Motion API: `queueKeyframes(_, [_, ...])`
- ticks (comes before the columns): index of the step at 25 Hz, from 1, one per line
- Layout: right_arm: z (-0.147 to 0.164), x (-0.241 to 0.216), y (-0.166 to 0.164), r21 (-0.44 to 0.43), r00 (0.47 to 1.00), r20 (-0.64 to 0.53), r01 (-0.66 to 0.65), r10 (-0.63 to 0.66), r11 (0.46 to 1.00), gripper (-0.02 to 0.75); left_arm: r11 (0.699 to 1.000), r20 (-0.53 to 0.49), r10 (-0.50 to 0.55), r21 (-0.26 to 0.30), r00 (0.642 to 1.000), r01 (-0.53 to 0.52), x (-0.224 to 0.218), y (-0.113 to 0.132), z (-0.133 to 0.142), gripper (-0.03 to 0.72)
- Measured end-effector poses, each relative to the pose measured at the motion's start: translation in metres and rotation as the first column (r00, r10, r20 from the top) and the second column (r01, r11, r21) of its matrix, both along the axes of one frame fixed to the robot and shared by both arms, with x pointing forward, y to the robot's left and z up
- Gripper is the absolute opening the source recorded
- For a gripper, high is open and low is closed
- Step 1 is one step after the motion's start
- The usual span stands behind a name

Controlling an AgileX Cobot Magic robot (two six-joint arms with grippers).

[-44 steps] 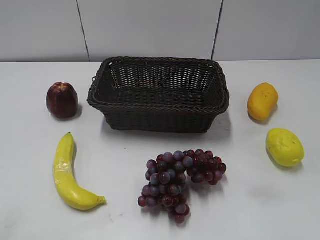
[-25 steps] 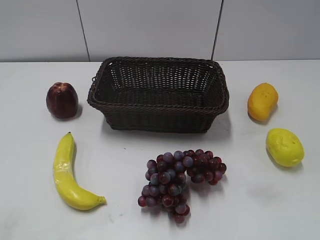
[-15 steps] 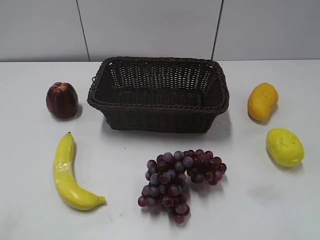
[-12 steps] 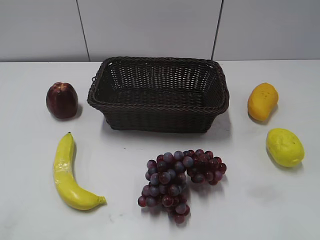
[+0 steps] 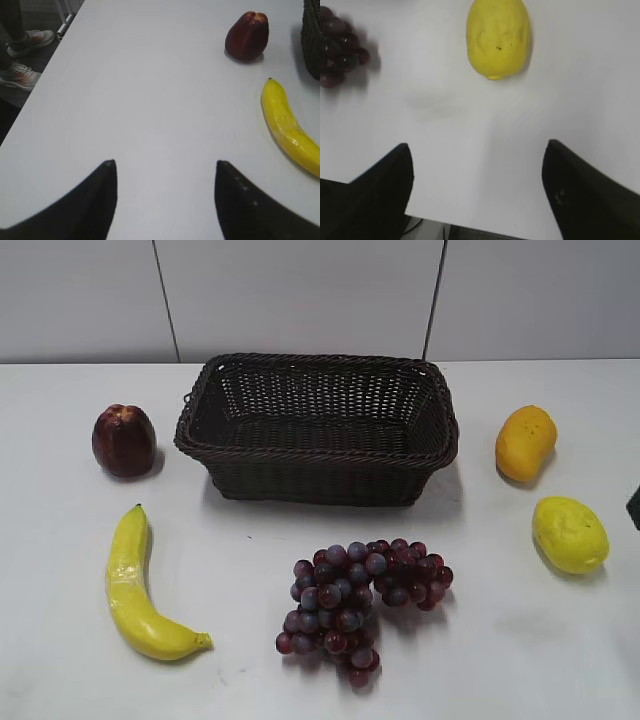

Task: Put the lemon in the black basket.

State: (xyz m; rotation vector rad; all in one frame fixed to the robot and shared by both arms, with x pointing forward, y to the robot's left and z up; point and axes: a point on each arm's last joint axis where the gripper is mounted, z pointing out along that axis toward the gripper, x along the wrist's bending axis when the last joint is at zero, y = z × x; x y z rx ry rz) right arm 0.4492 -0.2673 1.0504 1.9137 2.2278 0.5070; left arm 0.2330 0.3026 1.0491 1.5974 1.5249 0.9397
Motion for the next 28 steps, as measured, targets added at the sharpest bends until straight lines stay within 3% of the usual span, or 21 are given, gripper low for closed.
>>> queueKeyframes(10, [-0.052, 0.069, 0.006, -0.022, 0.996, -0.086, -0.002, 0.001, 1.000, 0.606, 1.000, 0.000, 0.000, 0.000, 1.000, 0.000, 0.000, 0.000, 0.000, 0.456])
queueKeyframes(21, [-0.127, 0.105, 0.005, -0.077, 0.982, -0.189, -0.022, 0.007, 0.997, 0.603, 1.000, 0.000, 0.000, 0.000, 1.000, 0.000, 0.000, 0.000, 0.000, 0.456])
queueKeyframes(28, [-0.142, 0.111, 0.006, -0.080, 0.978, -0.207, -0.021, 0.004, 0.997, 0.573, 1.000, 0.000, 0.000, 0.000, 1.000, 0.000, 0.000, 0.000, 0.000, 0.456])
